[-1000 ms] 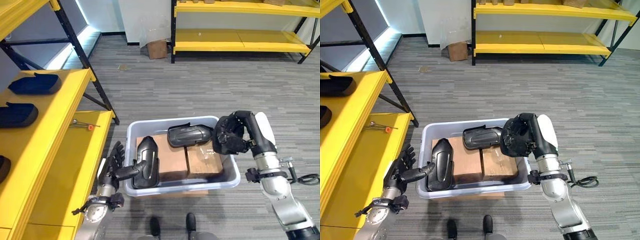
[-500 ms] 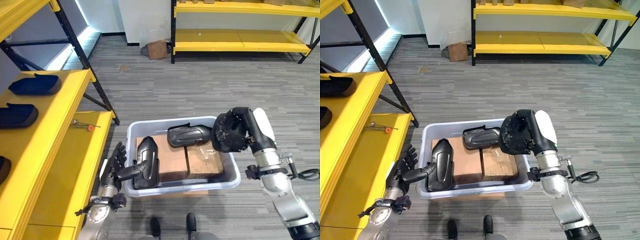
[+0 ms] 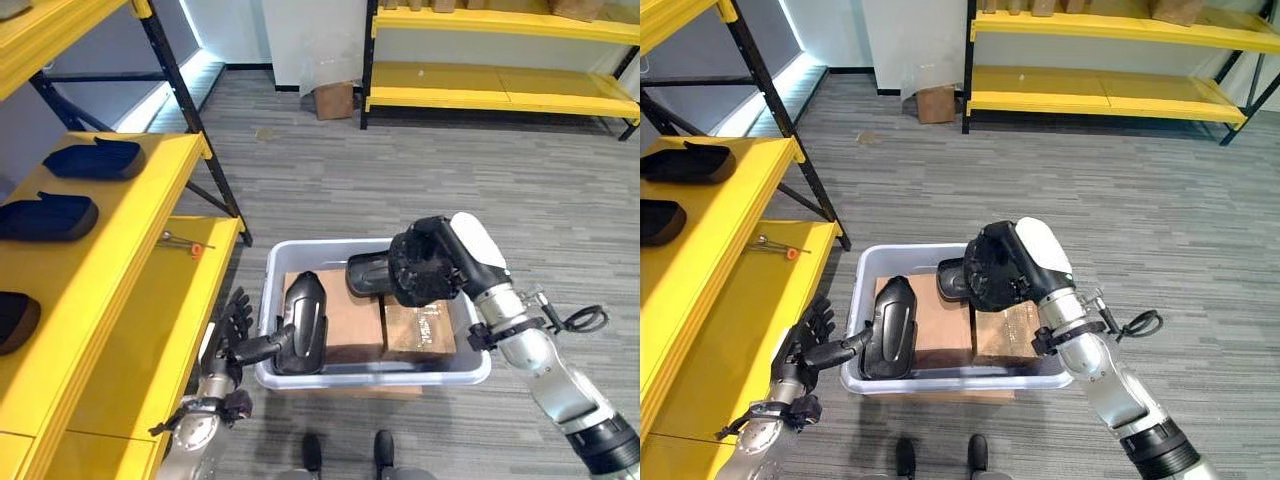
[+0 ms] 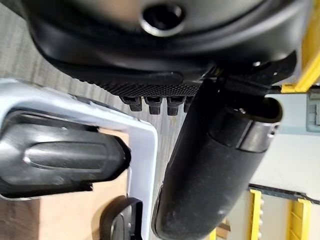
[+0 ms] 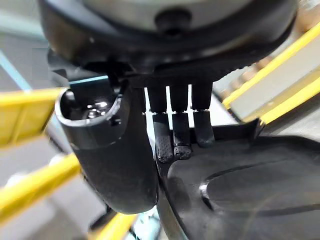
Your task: Move parts from the plastic box to the shelf.
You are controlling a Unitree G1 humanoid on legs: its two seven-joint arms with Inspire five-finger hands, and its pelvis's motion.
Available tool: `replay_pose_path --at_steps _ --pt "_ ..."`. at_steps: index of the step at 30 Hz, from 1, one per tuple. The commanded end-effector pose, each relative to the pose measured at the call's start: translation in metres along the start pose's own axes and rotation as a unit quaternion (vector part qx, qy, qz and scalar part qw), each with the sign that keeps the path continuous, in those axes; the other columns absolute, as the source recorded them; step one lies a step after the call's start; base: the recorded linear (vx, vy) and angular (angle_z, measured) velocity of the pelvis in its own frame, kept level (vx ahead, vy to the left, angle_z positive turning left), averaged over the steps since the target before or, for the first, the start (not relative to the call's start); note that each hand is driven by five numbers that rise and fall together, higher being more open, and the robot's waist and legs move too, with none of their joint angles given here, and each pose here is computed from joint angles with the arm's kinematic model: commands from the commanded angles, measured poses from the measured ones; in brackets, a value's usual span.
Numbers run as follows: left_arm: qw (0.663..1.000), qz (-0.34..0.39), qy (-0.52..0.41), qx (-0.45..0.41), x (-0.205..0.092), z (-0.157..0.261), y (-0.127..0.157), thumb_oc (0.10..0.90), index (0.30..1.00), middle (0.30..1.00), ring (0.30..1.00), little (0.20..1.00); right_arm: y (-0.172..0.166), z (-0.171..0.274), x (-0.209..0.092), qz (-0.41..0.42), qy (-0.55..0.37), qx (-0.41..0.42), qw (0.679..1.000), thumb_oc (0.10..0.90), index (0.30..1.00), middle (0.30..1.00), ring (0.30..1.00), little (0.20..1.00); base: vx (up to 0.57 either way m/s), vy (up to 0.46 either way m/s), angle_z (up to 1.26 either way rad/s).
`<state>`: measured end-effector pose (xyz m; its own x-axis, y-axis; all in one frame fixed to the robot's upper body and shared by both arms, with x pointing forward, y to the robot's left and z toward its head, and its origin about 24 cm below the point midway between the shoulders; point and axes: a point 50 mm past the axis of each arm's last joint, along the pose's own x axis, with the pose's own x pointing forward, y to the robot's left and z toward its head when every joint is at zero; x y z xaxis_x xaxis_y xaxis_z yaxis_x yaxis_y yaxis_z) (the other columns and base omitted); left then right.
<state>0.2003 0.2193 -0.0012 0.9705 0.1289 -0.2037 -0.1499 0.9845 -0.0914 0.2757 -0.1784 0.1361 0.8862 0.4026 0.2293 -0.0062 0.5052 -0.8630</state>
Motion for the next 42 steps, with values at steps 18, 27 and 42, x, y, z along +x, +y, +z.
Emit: replay_pose_path --at_steps 18,27,42 --pt "0.987 -0.051 -0.148 0.039 0.027 0.062 -0.01 0.9 1.0 1.0 1.0 1.0 0.021 -0.093 0.035 0.311 0.084 -0.454 0.831 0.4 0.3 0.3 0.3 0.3 -0.07 -0.016 0.21" --pt "0.986 -0.052 -0.155 0.022 0.035 0.064 -0.021 0.9 1.0 1.0 1.0 1.0 0.026 -0.13 0.002 0.361 0.143 -0.496 0.777 0.4 0.3 0.3 0.3 0.3 -0.01 0.001 0.06" --pt "0.985 -0.053 -0.163 0.027 0.036 0.069 -0.02 0.9 1.0 1.0 1.0 1.0 -0.035 -0.141 0.006 0.28 0.191 -0.559 0.757 0.4 0.3 0.3 0.3 0.3 0.0 0.004 -0.01"
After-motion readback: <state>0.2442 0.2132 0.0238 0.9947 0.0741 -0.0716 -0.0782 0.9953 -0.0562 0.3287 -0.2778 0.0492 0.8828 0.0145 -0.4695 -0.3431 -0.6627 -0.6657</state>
